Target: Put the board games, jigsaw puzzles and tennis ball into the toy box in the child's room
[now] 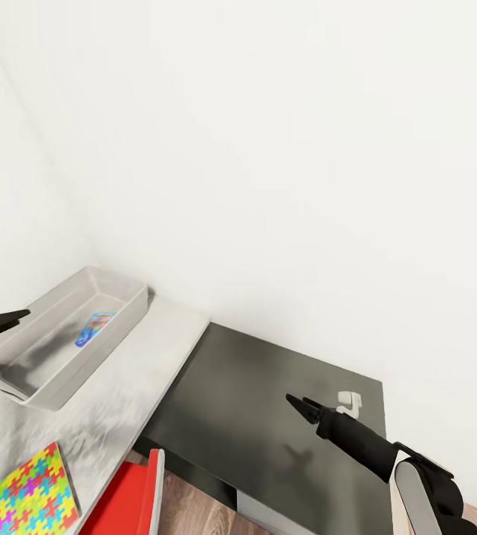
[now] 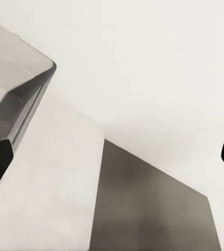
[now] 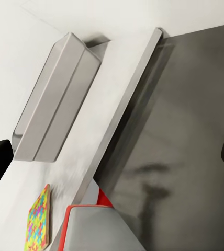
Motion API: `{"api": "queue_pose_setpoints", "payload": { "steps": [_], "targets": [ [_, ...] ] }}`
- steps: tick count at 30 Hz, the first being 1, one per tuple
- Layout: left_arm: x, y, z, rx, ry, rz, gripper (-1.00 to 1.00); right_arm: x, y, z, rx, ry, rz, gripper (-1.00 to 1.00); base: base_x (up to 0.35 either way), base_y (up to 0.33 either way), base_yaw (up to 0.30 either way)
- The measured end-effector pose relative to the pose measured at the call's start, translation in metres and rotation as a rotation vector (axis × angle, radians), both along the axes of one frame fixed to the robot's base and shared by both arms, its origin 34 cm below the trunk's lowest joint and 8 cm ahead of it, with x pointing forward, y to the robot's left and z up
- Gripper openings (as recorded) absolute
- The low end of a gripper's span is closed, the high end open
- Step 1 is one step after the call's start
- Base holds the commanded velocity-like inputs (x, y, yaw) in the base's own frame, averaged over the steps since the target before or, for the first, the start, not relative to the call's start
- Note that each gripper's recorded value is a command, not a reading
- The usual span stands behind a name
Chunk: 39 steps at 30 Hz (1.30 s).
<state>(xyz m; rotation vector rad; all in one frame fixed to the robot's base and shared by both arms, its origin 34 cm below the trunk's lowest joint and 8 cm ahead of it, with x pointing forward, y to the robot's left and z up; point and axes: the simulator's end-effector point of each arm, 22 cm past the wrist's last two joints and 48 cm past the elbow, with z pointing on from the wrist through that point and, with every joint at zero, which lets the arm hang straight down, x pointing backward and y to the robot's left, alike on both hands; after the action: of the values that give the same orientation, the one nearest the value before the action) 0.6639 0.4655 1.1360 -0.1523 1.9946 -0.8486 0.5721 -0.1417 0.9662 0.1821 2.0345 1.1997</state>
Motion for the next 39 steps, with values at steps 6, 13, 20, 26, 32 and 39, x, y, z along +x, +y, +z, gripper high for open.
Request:
{"api": "queue_pose_setpoints", "payload": {
  "steps": [6, 13, 20, 26, 32, 39],
  "targets": [
    [-0.002, 0.013, -0.015, 0.065, 0.044, 0.035, 1.00, 0.000, 0.002, 0.000, 0.001, 0.000, 0.004, 1.00, 0.000, 0.000, 0.000],
    [-0.004, 0.023, -0.026, 0.123, 0.078, 0.058, 1.00, -0.001, 0.004, 0.001, 0.002, -0.001, 0.008, 1.00, 0.000, 0.000, 0.000],
    [-0.004, 0.025, -0.029, 0.139, 0.085, 0.063, 1.00, -0.001, 0.004, 0.001, 0.002, -0.001, 0.009, 1.00, 0.000, 0.000, 0.000],
    [-0.005, 0.023, -0.033, 0.132, 0.090, 0.060, 1.00, -0.001, 0.004, 0.001, 0.001, -0.002, 0.008, 1.00, 0.000, 0.000, 0.000],
    [-0.014, 0.020, -0.045, 0.115, 0.120, 0.052, 1.00, 0.000, 0.003, 0.001, 0.001, -0.002, 0.005, 1.00, 0.000, 0.000, 0.000],
    [-0.029, 0.010, -0.058, 0.062, 0.145, 0.010, 1.00, -0.001, 0.004, 0.001, 0.002, -0.002, 0.006, 1.00, 0.000, 0.000, 0.000]
  ]
}}
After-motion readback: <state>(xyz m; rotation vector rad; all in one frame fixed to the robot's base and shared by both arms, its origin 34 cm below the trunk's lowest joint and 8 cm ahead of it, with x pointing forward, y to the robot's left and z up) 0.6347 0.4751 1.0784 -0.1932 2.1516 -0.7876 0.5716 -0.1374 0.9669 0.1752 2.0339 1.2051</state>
